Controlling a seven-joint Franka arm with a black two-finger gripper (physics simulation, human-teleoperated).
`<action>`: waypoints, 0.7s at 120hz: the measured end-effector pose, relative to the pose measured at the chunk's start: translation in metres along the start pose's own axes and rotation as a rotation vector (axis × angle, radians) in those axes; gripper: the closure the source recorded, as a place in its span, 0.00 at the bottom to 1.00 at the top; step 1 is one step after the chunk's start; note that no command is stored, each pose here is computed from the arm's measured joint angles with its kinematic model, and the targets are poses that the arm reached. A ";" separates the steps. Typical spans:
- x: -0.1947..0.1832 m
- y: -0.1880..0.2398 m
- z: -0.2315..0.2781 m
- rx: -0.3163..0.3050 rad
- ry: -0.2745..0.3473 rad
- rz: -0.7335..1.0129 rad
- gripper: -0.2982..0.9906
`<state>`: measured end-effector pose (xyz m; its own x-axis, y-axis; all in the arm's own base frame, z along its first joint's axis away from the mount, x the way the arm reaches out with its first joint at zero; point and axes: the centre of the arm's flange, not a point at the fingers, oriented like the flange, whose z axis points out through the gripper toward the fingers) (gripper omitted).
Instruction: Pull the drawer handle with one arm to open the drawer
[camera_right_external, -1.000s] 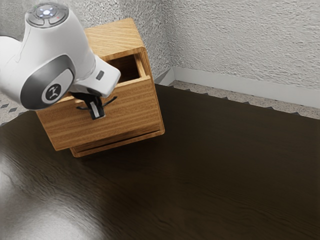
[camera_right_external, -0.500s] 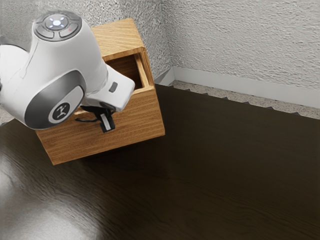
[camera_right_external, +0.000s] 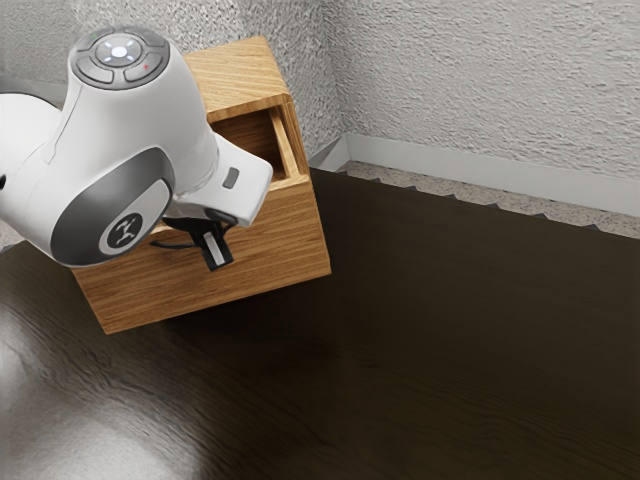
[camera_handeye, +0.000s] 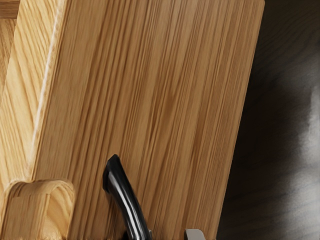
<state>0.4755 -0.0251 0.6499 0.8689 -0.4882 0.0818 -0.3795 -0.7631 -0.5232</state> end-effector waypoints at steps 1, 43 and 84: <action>0.000 0.000 0.000 0.000 0.000 -0.001 0.78; -0.001 -0.003 -0.039 0.023 0.018 -0.026 0.67; -0.019 -0.111 -0.089 -0.291 0.073 -0.194 0.46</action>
<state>0.4733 0.0311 0.7819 0.9127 -0.3431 0.2219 -0.2931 -0.9282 -0.2293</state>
